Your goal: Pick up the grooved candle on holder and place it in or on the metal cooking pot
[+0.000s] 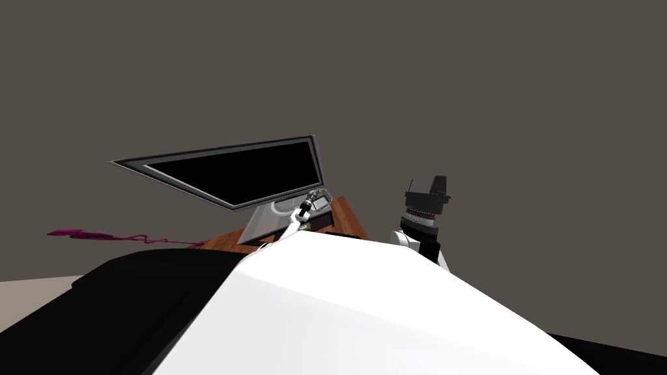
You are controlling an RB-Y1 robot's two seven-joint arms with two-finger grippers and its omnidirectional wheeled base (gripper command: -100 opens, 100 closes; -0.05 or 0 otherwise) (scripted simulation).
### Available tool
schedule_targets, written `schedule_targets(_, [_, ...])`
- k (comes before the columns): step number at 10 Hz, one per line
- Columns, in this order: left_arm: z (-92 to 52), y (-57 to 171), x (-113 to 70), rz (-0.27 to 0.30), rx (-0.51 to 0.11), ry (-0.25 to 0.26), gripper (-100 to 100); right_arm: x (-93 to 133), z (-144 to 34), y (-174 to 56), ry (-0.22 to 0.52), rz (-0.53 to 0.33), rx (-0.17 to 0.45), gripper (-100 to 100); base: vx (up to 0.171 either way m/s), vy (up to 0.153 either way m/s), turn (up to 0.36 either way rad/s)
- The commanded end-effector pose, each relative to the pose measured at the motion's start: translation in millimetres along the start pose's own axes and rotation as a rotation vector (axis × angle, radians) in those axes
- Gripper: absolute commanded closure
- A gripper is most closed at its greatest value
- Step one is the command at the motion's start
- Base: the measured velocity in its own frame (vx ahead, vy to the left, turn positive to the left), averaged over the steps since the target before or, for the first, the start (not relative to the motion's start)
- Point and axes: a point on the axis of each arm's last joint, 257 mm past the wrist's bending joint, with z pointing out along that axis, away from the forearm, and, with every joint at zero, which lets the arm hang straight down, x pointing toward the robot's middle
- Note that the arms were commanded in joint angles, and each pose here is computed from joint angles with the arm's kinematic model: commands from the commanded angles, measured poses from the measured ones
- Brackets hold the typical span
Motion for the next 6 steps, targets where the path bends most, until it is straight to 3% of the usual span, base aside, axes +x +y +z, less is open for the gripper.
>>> schedule_targets(1, [0.0, 0.0, 0.0, 0.000, 0.000, 0.000, 0, 0.0, 0.0, 0.0, 0.000, 0.000, 0.000, 0, -0.006, -0.002, 0.002])
schedule_targets(6, [-0.1, 0.0, 0.1, 0.000, 0.000, 0.000, 0, 0.0, 0.0, 0.0, 0.000, 0.000, 0.000, 0, 0.000, 0.000, 0.000])
